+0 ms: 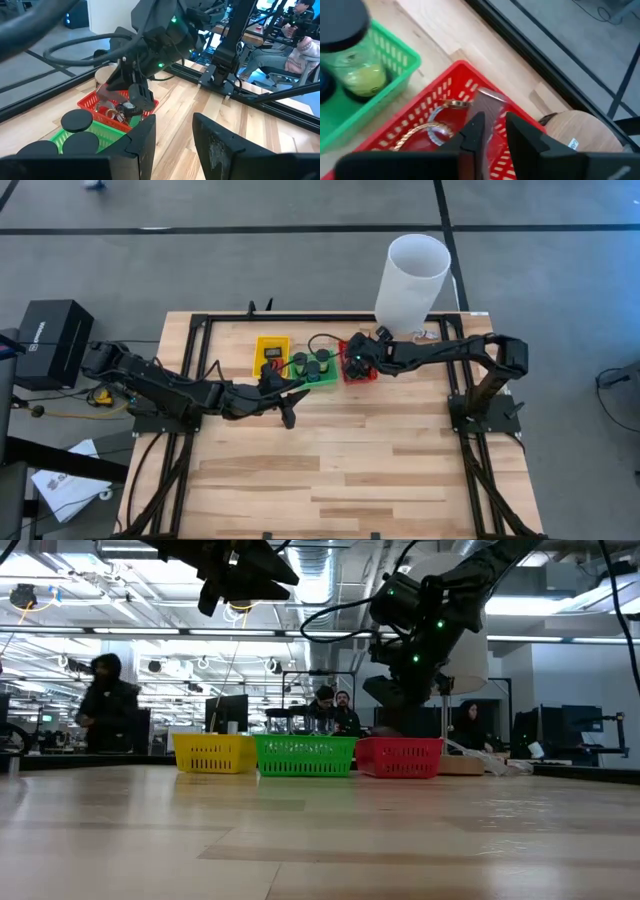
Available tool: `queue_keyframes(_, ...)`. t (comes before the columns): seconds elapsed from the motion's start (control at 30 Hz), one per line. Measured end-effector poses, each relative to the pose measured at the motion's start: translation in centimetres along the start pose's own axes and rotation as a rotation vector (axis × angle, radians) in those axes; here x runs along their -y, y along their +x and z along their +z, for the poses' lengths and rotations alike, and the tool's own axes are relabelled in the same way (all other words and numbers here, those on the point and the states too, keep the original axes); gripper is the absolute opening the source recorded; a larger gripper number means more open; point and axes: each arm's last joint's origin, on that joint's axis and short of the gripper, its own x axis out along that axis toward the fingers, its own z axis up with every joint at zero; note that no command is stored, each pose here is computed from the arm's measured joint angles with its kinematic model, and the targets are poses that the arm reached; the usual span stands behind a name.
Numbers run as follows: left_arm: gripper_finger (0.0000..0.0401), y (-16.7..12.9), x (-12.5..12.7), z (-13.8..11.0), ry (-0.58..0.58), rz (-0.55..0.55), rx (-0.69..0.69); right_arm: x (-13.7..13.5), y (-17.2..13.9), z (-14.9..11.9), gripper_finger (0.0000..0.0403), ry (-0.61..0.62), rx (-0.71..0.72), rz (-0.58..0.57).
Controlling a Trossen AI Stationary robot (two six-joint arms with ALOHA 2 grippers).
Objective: Pick & Place Office items
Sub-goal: Put the brown wrist watch into the red basket, then return to Home Position
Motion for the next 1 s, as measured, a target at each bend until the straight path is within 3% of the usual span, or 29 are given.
queue_keyframes(0.27,0.0122,0.0,0.0,0.0,-0.002,0.001,0.001,-0.2,-0.4,0.1,0.0107,-0.001,0.004,0.023)
queue_keyframes(0.73,0.0120,0.0,0.0,0.0,0.000,0.001,0.001,-2.4,-1.9,-0.4,0.0111,-0.054,0.025,0.101)
queue_keyframes(0.83,0.0118,0.0,0.0,0.0,0.001,0.001,0.001,-2.7,-2.9,-0.2,0.0111,-0.058,0.031,0.176)
queue_keyframes(1.0,0.0117,0.0,0.0,0.0,0.070,0.001,0.001,-3.2,-6.9,0.7,0.0111,-0.162,0.032,0.444)
